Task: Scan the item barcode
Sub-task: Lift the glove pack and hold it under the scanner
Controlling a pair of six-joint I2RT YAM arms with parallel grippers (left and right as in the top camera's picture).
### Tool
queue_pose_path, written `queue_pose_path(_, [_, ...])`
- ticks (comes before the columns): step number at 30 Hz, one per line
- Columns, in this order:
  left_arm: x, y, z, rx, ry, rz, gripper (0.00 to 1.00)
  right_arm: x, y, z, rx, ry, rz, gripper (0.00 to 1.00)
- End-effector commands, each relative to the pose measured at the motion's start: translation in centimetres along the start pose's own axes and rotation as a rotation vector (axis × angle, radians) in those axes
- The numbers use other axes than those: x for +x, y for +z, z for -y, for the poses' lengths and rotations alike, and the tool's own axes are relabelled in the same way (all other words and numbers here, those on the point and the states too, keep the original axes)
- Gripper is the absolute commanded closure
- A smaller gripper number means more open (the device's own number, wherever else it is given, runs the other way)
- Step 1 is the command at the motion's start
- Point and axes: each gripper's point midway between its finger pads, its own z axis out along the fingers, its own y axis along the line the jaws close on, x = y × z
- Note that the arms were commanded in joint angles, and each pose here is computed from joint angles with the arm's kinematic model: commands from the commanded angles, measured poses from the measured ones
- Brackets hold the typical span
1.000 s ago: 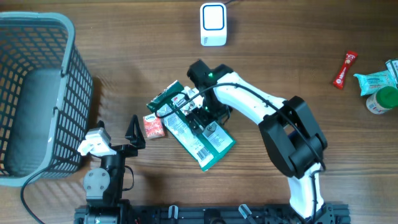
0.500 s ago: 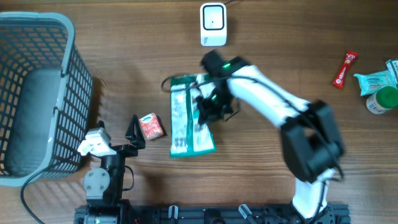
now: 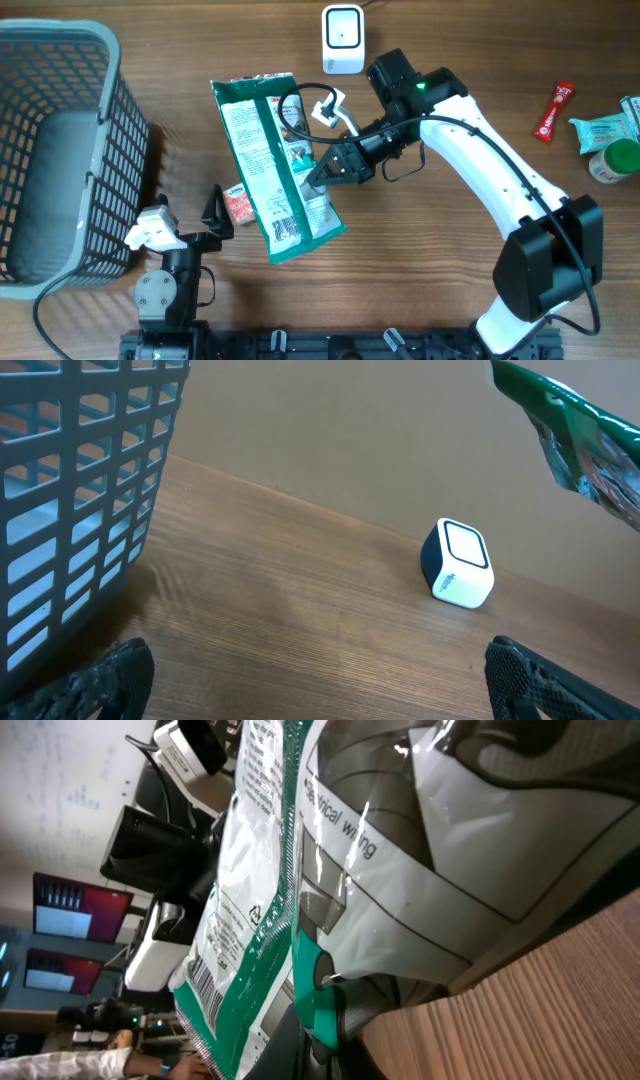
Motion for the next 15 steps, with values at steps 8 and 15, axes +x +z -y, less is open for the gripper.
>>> queue_pose_path(8, [0.1, 0.0, 0.1, 0.009, 0.012, 0.003, 0.0, -6.4, -5.4, 12.1, 0.766, -0.266, 0.076, 0.95])
queue_pose_path(15, [0.1, 0.0, 0.1, 0.009, 0.012, 0.003, 0.0, -17.8, -19.4, 13.5, 1.577, -0.55, 0.433, 0.95])
